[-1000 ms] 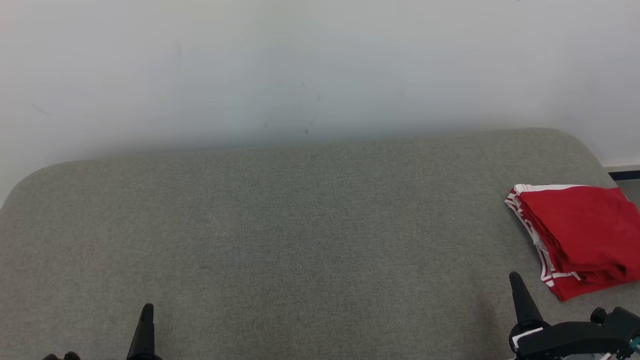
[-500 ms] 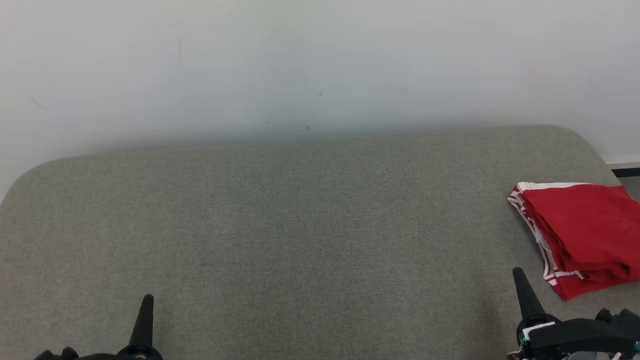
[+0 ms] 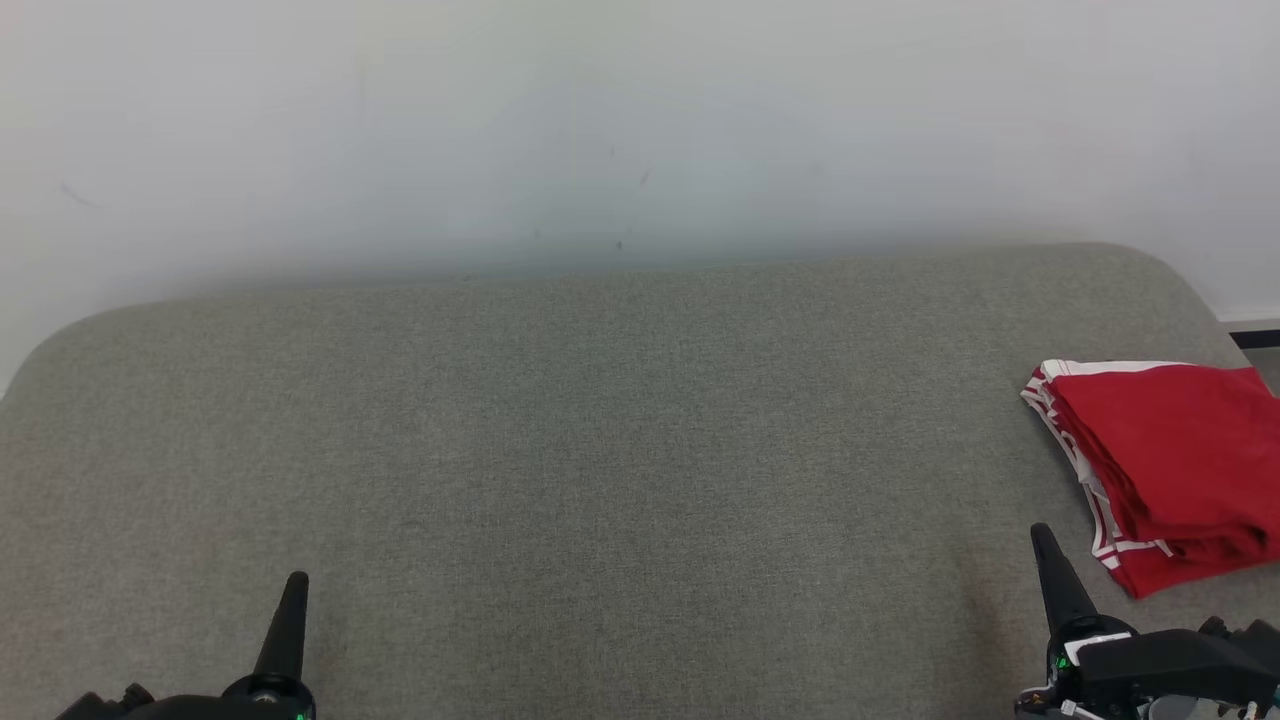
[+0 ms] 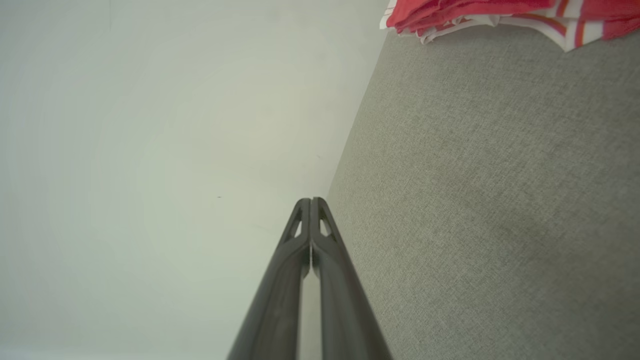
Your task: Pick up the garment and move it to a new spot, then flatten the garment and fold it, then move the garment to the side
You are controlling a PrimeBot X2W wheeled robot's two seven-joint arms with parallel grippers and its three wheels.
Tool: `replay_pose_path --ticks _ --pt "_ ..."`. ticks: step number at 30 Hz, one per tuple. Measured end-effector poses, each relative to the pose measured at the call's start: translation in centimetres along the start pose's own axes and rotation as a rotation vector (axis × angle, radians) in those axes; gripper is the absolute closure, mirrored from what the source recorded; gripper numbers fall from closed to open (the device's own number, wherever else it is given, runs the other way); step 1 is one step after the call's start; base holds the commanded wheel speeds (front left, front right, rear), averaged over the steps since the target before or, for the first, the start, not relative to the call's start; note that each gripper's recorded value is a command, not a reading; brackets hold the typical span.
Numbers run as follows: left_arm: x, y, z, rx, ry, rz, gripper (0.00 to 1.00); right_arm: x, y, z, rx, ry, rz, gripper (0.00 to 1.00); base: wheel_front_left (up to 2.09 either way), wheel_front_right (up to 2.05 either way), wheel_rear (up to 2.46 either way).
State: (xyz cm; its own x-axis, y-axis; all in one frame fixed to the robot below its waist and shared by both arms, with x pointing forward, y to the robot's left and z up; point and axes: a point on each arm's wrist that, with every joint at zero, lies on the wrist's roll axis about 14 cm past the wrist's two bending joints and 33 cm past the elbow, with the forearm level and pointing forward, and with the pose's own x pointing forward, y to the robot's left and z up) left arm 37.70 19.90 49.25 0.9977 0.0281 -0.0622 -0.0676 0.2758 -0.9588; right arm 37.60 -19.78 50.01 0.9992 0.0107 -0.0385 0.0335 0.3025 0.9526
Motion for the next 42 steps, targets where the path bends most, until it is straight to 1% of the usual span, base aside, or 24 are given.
replay_pose_path --ticks 3,20,42 --pt "0.1 -0.1 0.0 -0.037 0.001 -0.003 1.00 0.1 0.0 0.0 0.032 -0.003 0.001 1.00 0.00 0.00 0.00" --pt "0.6 -0.7 0.1 -0.155 0.013 -0.030 1.00 0.7 0.4 0.3 0.160 -0.009 0.019 1.00 0.00 0.00 0.00" --pt "1.1 -1.3 0.3 -0.285 0.022 -0.059 1.00 1.3 0.5 0.5 0.309 -0.017 0.033 1.00 0.00 0.00 0.00"
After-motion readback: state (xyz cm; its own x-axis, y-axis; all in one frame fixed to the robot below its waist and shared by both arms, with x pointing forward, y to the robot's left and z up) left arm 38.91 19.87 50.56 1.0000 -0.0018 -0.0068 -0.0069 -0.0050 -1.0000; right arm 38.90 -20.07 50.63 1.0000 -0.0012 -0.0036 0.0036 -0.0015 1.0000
